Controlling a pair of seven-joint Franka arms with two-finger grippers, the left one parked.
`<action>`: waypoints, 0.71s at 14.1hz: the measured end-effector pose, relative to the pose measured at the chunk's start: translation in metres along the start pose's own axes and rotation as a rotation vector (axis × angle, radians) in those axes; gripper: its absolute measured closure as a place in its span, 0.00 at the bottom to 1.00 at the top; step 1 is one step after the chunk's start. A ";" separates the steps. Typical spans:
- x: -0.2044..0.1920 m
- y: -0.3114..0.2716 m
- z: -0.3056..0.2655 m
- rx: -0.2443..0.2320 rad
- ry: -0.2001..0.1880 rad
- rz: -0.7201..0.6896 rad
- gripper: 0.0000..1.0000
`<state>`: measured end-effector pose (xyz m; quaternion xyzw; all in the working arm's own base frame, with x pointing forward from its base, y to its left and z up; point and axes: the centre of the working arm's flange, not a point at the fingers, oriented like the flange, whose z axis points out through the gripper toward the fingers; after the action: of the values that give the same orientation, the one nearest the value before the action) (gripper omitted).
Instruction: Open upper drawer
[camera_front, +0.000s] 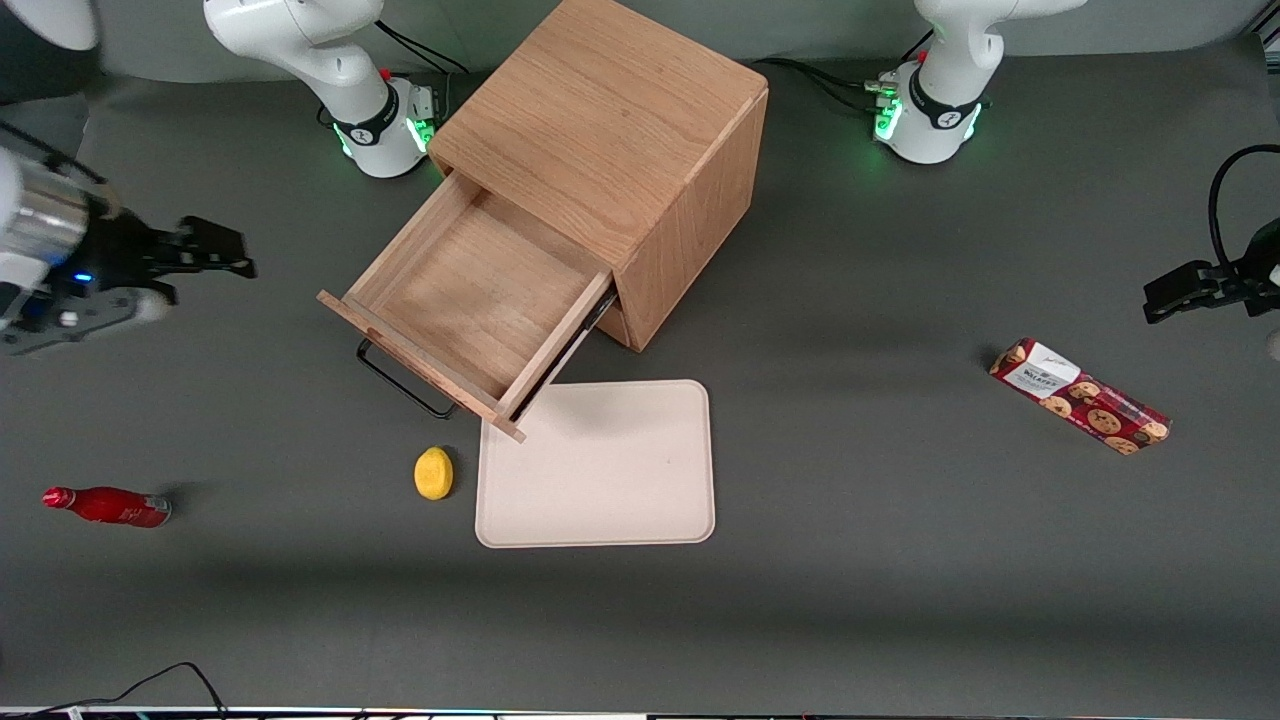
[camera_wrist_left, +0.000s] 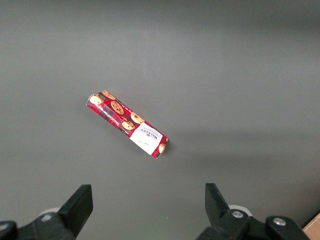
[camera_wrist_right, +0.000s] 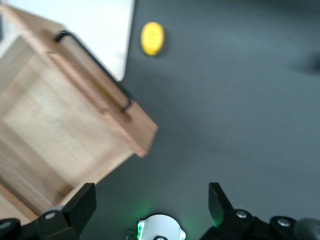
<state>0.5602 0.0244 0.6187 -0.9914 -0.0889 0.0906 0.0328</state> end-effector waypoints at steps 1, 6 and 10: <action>-0.007 0.019 -0.003 -0.039 -0.001 0.034 0.00; -0.020 0.038 -0.020 -0.109 0.043 0.127 0.00; -0.028 0.035 0.003 -0.095 0.118 0.242 0.00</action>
<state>0.5386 -0.0149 0.6179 -0.9989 0.0291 0.0309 -0.0204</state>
